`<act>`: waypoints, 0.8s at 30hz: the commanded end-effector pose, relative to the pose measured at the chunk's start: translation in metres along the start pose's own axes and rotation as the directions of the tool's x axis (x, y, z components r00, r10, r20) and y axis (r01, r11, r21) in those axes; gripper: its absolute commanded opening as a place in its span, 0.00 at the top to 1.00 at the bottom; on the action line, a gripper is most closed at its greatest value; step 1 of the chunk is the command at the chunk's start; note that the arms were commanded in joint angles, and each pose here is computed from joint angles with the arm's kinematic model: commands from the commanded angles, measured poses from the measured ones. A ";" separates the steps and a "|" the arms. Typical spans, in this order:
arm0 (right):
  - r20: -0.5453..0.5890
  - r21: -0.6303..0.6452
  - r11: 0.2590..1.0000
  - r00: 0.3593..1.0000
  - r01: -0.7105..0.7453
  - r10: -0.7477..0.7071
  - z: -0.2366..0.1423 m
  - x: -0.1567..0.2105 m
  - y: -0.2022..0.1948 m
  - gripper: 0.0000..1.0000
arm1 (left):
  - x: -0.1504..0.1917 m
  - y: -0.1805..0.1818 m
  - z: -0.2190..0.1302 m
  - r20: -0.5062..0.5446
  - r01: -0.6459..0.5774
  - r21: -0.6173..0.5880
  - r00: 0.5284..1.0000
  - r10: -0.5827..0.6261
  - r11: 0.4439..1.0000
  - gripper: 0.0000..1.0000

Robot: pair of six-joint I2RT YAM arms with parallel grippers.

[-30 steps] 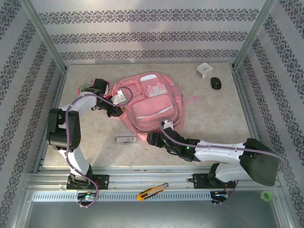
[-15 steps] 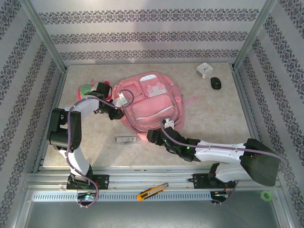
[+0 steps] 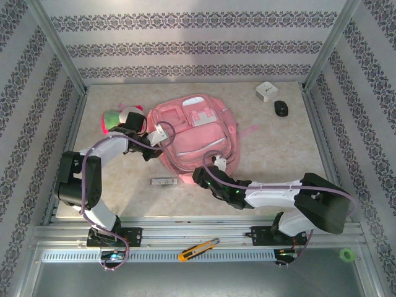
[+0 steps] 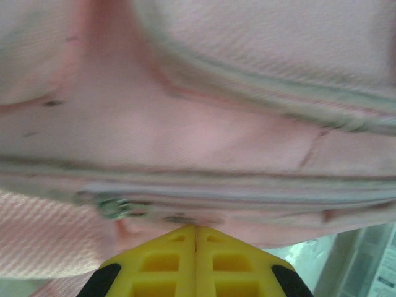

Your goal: Pack the student bag

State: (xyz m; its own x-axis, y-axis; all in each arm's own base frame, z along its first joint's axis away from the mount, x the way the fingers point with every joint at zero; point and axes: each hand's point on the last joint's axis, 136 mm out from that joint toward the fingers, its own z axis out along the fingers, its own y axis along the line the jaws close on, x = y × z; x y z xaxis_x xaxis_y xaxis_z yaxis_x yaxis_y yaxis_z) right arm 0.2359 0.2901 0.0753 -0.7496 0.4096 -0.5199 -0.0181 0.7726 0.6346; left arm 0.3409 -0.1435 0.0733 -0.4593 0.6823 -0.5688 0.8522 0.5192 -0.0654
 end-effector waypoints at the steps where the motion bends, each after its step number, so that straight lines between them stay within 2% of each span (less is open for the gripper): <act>1: 0.063 -0.054 0.997 0.997 -0.049 0.052 0.009 -0.017 0.019 0.57 | -0.006 -0.019 0.000 0.012 -0.004 0.044 1.000 0.003 0.999 1.00; 3: 0.064 -0.065 0.997 0.996 -0.052 0.056 0.012 -0.021 0.022 0.58 | -0.003 -0.011 0.000 -0.006 0.003 0.000 1.000 -0.003 1.000 1.00; 6: 0.075 -0.064 0.997 0.996 -0.051 0.056 0.010 -0.026 0.021 0.58 | -0.006 0.009 -0.007 -0.002 0.031 -0.109 0.999 -0.032 0.994 0.78; 7: 0.077 -0.060 0.997 0.995 -0.052 0.057 0.009 -0.027 0.018 0.58 | -0.009 0.016 -0.011 0.020 0.065 -0.147 0.998 -0.063 0.987 0.70; 10: 0.079 -0.057 0.997 0.995 -0.057 0.062 0.007 -0.029 0.015 0.58 | -0.016 0.036 -0.022 0.097 0.203 -0.213 0.978 -0.186 0.956 0.56; 12: 0.077 -0.060 0.996 0.995 -0.059 0.063 0.007 -0.029 0.015 0.58 | -0.014 0.056 -0.030 0.127 0.340 -0.283 0.940 -0.316 0.897 0.48; 15: 0.075 -0.063 0.996 0.995 -0.056 0.061 0.006 -0.030 0.016 0.58 | -0.006 0.066 -0.035 0.115 0.445 -0.282 0.895 -0.430 0.850 0.44; 16: 0.073 -0.064 0.997 0.996 -0.053 0.058 0.006 -0.029 0.017 0.58 | -0.004 0.065 -0.033 0.109 0.451 -0.269 0.892 -0.439 0.851 0.43; 20: 0.067 -0.070 0.996 0.996 -0.047 0.052 0.006 -0.030 0.017 0.58 | 0.008 0.059 -0.027 0.067 0.365 -0.274 0.930 -0.361 0.890 0.43; 24: 0.066 -0.073 0.996 0.997 -0.045 0.050 0.006 -0.031 0.018 0.58 | 0.016 0.053 -0.024 -0.003 0.193 -0.272 0.980 -0.201 0.943 0.44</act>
State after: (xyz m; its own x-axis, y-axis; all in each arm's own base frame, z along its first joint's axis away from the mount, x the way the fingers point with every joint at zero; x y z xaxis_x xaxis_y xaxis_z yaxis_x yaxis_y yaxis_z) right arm 0.2552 0.2956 0.0857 -0.7298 0.4591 -0.5067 -0.0147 0.7304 0.6829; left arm 0.3781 -0.0962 0.0870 -0.6813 0.4704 -0.5609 0.5762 0.8172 -0.0145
